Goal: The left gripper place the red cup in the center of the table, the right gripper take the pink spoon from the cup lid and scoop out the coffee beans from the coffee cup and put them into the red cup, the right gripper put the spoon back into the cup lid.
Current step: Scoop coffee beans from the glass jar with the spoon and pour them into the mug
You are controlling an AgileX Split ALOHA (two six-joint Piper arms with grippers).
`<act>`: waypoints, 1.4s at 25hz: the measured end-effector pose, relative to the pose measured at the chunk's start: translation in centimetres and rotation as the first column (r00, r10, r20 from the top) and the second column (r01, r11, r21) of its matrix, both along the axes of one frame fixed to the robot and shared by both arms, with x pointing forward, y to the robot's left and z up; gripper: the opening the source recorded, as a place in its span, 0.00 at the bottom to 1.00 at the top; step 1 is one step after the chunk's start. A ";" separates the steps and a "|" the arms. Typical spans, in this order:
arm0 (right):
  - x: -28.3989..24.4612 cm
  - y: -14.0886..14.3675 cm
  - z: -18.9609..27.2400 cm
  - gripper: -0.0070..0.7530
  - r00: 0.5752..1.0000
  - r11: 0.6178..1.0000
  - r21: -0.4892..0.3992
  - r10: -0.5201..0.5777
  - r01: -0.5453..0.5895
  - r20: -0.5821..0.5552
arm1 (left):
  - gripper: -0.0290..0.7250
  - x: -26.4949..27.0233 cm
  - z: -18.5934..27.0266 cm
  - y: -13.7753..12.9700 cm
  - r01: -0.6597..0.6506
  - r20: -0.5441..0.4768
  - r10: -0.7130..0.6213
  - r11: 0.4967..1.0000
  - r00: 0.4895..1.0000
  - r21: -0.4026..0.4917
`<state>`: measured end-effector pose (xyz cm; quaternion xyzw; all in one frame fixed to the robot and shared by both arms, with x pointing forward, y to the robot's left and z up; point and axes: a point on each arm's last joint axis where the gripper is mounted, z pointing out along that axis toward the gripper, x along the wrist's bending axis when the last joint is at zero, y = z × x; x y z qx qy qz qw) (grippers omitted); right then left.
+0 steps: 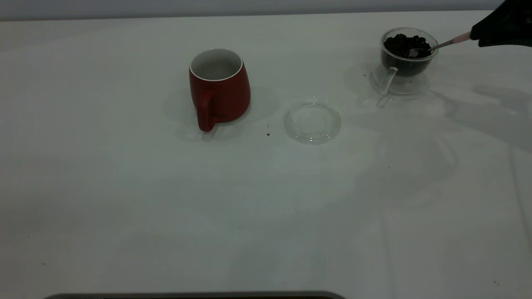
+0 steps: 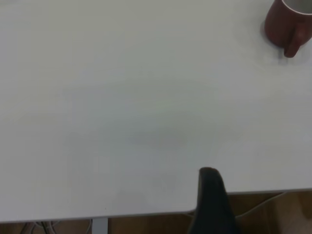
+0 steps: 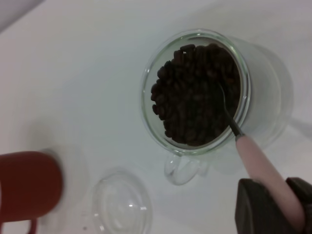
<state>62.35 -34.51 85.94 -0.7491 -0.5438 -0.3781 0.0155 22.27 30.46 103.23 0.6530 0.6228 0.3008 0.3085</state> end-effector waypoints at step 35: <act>-0.6 0.3 -4.6 0.16 0.996 0.925 0.374 -0.045 0.069 -0.071 | 0.79 0.0 0.0 0.0 -0.001 0.000 0.001 1.000 1.000 -0.001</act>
